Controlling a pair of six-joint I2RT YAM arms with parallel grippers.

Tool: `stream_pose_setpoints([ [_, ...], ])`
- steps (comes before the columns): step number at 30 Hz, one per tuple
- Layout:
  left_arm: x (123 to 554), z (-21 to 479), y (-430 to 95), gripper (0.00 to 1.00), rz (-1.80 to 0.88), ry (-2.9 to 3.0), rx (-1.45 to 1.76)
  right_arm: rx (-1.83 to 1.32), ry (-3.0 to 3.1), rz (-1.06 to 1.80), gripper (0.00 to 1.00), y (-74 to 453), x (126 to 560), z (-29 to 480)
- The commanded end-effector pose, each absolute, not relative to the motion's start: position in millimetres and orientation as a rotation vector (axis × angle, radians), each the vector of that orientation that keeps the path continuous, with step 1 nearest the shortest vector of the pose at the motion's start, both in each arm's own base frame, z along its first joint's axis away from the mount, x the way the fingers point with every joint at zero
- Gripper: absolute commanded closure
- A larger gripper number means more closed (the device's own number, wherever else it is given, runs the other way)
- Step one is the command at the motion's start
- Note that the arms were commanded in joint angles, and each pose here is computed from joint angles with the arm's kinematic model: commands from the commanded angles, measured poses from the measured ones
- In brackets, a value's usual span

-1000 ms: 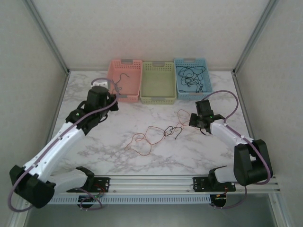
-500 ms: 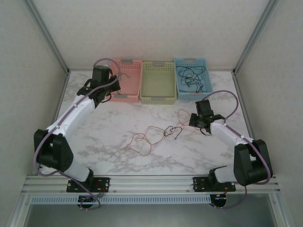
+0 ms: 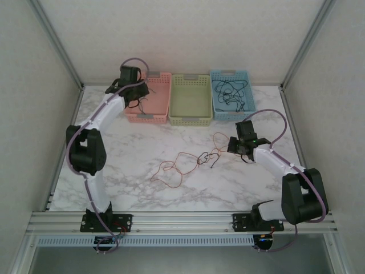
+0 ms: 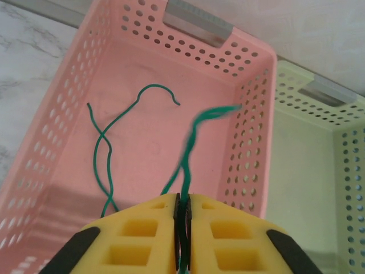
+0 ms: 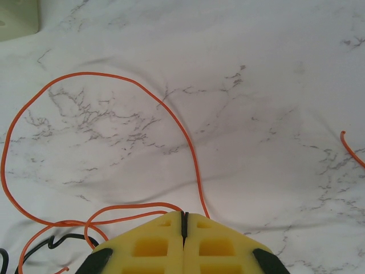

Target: Untangle the cables

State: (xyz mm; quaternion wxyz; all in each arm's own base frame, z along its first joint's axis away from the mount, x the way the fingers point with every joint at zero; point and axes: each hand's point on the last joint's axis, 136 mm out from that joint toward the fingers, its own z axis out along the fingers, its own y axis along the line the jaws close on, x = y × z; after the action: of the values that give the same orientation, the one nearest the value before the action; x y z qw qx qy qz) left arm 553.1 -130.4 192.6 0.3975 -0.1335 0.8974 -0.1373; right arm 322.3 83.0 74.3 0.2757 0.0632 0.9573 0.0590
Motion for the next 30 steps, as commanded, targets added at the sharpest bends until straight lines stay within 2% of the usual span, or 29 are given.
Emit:
stream_pose_setpoints([
  [1,558.0,164.5,-130.6,0.76,-0.374,2.365,-0.306,0.160,2.569,0.156,1.00,84.1,322.4,80.9],
  [2,560.0,160.0,-130.4,0.70,-0.361,2.376,-0.305,0.162,2.570,0.155,1.00,83.7,322.4,80.8],
  [7,561.3,148.6,-129.9,0.54,-0.358,2.409,-0.312,0.159,2.574,0.155,1.00,84.7,324.0,79.8],
  [13,526.6,193.6,-135.9,0.52,-0.473,2.296,-0.318,0.164,2.588,0.169,1.00,87.5,325.8,73.2],
  [15,501.0,207.8,-142.4,0.52,-0.498,2.270,-0.285,0.167,2.589,0.183,1.00,89.3,326.4,72.3],
  [19,428.4,200.8,-158.6,0.52,-0.505,2.288,-0.185,0.172,2.591,0.203,1.00,92.2,328.0,70.9],
  [26,300.4,135.4,-196.6,0.52,-0.653,2.433,-0.022,0.184,2.594,0.239,1.00,97.1,329.8,69.0],
  [30,245.4,109.4,-206.5,0.51,-0.713,2.490,0.017,0.194,2.601,0.267,1.00,100.0,327.9,67.5],
])
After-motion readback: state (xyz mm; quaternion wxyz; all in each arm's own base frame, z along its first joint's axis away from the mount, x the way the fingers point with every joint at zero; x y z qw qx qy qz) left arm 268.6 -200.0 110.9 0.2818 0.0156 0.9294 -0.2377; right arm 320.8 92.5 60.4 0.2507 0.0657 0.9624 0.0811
